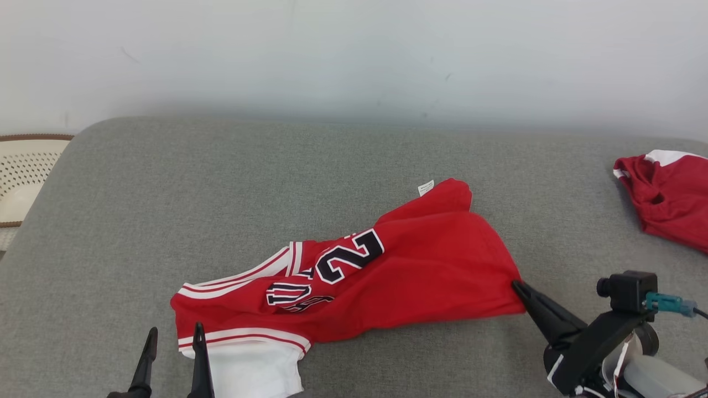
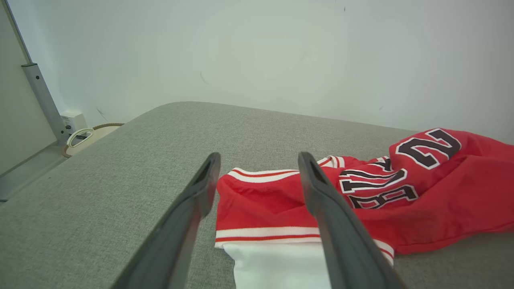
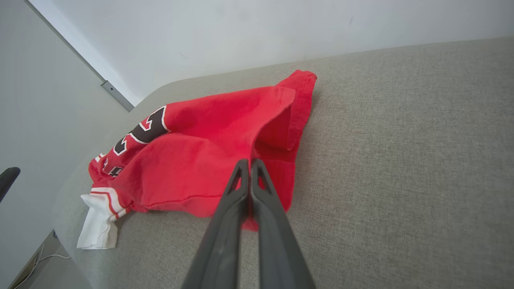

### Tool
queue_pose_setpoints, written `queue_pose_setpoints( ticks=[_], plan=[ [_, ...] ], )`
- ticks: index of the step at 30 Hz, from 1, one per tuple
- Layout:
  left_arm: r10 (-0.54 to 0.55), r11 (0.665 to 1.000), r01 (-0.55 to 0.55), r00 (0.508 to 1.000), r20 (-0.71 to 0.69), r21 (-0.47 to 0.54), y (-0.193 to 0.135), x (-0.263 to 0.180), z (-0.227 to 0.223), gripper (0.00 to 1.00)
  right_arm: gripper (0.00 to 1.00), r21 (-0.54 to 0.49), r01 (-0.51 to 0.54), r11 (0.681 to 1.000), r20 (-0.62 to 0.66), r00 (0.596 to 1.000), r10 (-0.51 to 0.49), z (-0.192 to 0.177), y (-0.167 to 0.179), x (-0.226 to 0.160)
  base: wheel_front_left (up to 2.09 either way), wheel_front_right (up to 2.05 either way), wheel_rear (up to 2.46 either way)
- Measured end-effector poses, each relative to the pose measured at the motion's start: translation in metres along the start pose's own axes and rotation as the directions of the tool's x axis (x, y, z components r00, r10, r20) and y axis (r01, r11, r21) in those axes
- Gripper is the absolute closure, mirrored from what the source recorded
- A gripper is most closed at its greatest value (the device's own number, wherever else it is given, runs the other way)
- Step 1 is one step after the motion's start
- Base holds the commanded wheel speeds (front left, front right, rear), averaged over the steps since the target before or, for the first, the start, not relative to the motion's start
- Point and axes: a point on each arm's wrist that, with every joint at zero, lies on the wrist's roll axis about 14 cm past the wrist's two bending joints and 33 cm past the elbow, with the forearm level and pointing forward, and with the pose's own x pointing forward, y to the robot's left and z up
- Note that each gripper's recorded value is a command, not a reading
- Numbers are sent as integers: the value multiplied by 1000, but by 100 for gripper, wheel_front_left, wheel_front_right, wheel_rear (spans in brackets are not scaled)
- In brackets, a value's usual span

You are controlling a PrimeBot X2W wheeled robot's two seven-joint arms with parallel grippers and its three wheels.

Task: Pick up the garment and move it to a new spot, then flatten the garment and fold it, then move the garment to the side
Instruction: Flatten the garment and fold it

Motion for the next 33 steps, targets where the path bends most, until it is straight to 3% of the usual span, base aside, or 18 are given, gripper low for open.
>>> queue_pose_setpoints(
  ticks=[7,13,14,15,16,26,33],
  plan=[
    [-7,1000,7,1000,-8,-4,0,-3,-2,0,100,70,-12,997,-106,994,20,-33,12,-16,0,0,0],
    [-3,1000,3,1000,-10,-1,2,-3,-3,0,100,52,41,998,-139,990,-33,-47,-4,-25,0,0,0],
    [-6,1000,6,1000,-11,-2,1,-3,-3,0,53,37,56,998,-129,990,-51,-46,-9,-25,0,0,0],
    [-6,1000,6,1000,-12,-1,1,-2,-4,0,53,19,69,997,-115,991,-66,-44,-14,-25,0,0,0],
    [-7,1000,7,1000,-12,0,1,-2,-4,0,0,18,79,997,-101,992,-77,-42,-17,-25,0,0,0],
    [-13,1000,13,1000,6,1,0,-2,2,0,0,25,125,992,22,992,-125,-22,-24,-24,0,0,0],
    [-15,1000,15,1000,22,0,0,-5,7,0,0,5,181,983,210,961,-178,22,-31,-29,0,0,0]
  ],
)
